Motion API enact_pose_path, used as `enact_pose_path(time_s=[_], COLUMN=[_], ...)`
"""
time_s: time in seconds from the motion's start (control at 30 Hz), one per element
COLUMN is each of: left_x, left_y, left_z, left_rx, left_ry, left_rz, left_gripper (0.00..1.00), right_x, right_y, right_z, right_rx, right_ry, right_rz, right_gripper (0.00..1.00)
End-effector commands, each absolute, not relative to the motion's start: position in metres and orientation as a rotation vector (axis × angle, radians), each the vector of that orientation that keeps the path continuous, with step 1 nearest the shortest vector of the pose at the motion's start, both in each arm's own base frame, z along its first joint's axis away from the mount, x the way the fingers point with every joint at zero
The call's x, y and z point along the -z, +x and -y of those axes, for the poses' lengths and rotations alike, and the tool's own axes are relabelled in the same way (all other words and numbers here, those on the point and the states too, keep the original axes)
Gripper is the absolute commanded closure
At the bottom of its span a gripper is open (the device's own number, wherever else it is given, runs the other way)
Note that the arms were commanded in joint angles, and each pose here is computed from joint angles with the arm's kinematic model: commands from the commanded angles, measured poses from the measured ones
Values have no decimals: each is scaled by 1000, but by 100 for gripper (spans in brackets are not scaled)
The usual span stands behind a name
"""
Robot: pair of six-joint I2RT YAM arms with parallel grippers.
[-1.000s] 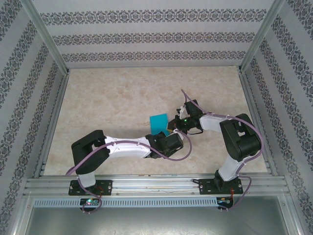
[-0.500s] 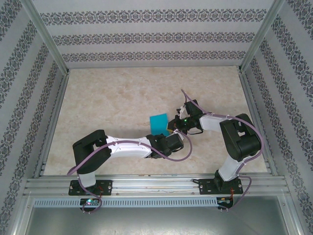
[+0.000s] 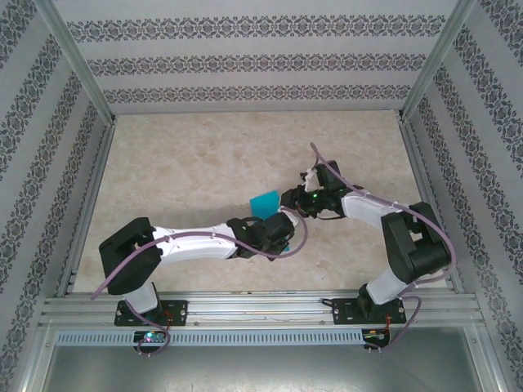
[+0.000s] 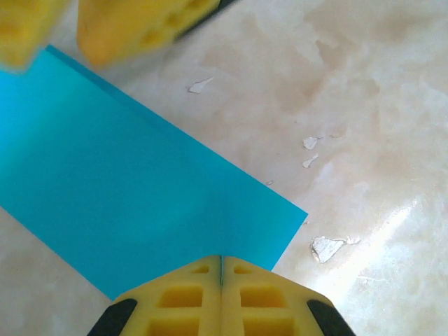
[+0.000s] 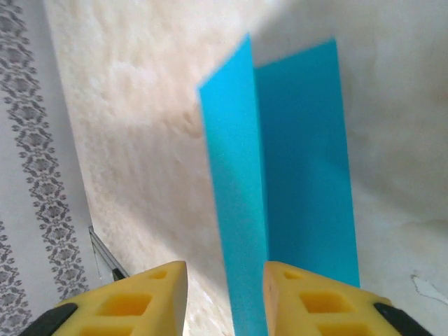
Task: Fold a paper plane with a square sheet of paper (fold left side to right side)
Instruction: Fold the triangle a second time at the center of the table.
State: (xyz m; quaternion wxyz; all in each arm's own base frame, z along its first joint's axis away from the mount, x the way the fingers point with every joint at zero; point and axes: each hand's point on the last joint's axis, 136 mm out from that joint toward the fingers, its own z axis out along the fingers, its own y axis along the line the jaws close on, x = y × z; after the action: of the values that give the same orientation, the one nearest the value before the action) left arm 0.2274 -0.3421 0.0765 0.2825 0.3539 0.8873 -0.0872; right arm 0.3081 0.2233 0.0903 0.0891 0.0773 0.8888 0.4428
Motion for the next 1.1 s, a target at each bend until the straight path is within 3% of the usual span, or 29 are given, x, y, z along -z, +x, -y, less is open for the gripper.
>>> enact_pose_path(time_s=[0.0, 0.13, 0.47, 1.07], left_x=[-85, -88, -76, -56], left_y=[227, 229, 241, 241], left_z=[345, 345, 329, 316], left_rx=[460, 717, 933, 937], left_ry=[810, 686, 428, 357], left_rz=[-2438, -2488, -2582, -2665], left_gripper=[100, 100, 100, 100], right_x=[-97, -96, -74, -16], right_y=[310, 296, 242, 195], right_z=[-205, -193, -204, -238], right_rx=[-1252, -1232, -1239, -1151], right_ry=[214, 208, 131, 61], right_rz=[-2585, -2569, -2615, -2843], right_gripper=[60, 60, 99, 100])
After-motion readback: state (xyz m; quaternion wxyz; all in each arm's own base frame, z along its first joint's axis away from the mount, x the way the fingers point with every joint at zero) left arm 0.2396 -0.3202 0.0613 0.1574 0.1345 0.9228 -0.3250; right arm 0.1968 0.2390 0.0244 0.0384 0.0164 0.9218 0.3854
